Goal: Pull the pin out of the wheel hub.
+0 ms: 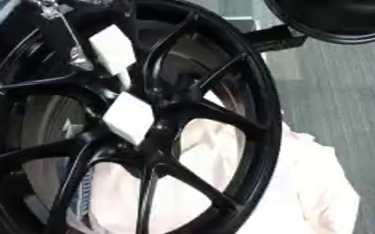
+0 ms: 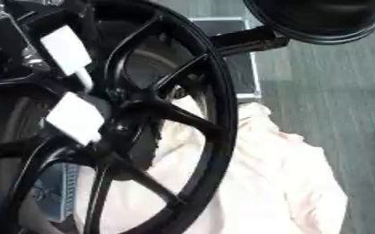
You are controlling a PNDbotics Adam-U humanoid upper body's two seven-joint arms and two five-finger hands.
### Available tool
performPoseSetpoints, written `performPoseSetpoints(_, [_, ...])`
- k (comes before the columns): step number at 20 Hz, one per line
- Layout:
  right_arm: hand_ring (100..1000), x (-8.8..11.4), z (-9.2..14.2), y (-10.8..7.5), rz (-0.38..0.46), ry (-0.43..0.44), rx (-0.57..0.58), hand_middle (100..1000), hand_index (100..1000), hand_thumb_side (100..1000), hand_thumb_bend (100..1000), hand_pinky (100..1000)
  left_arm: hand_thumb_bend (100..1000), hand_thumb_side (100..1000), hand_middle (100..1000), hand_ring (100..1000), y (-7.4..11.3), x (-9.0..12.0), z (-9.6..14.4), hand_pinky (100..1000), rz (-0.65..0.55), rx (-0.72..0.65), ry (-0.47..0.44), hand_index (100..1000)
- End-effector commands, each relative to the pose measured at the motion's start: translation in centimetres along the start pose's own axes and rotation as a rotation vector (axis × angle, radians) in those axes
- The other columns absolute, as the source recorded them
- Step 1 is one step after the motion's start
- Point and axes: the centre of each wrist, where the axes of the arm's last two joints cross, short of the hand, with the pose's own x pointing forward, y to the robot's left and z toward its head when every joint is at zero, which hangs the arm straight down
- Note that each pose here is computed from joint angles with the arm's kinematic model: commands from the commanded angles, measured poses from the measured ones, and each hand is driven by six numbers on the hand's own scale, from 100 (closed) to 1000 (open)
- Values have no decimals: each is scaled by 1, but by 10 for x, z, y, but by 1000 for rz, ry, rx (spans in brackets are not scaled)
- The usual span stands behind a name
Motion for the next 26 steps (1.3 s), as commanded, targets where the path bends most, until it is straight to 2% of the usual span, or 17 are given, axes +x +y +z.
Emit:
performPoseSetpoints(1, [667, 2, -4, -4, 0, -7, -16, 617, 719, 435, 100, 691, 591, 100, 649, 677, 14, 0, 11, 811, -8, 4, 8, 755])
performPoseSetpoints(8, [665, 1, -2, -4, -7, 4, -12, 616, 719, 435, 100, 689, 556, 100, 579, 629, 16, -2, 13, 790, 1, -1, 41, 692])
performPoseSetpoints(11, [665, 1, -2, -4, -9, 9, -12, 616, 718, 435, 100, 688, 518, 100, 543, 597, 16, -3, 13, 776, 2, -2, 42, 658])
performPoseSetpoints(15, [665, 0, -1, -3, -14, 15, -11, 615, 718, 435, 100, 688, 420, 100, 471, 521, 17, -2, 13, 744, 16, 17, 37, 580])
performPoseSetpoints(19, [664, 0, -1, -3, -16, 21, -10, 615, 717, 435, 100, 687, 413, 100, 442, 496, 17, -2, 13, 734, 28, 34, 38, 552])
performPoseSetpoints(21, [664, -1, 0, -3, -17, 25, -11, 615, 717, 435, 100, 686, 440, 100, 450, 495, 17, -2, 13, 734, 33, 36, 34, 560])
performPoseSetpoints(24, [663, -1, 0, -3, -17, 30, -13, 614, 716, 435, 100, 685, 512, 100, 507, 527, 19, -1, 14, 747, 38, 35, 25, 628])
performPoseSetpoints(25, [662, -2, 0, -3, -18, 32, -13, 614, 716, 435, 100, 685, 555, 100, 587, 595, 19, -1, 15, 777, 40, 33, 21, 705])
performPoseSetpoints(26, [662, -2, 0, -4, -17, 33, -14, 614, 716, 435, 100, 684, 576, 100, 626, 636, 20, 0, 15, 794, 42, 27, 18, 737])
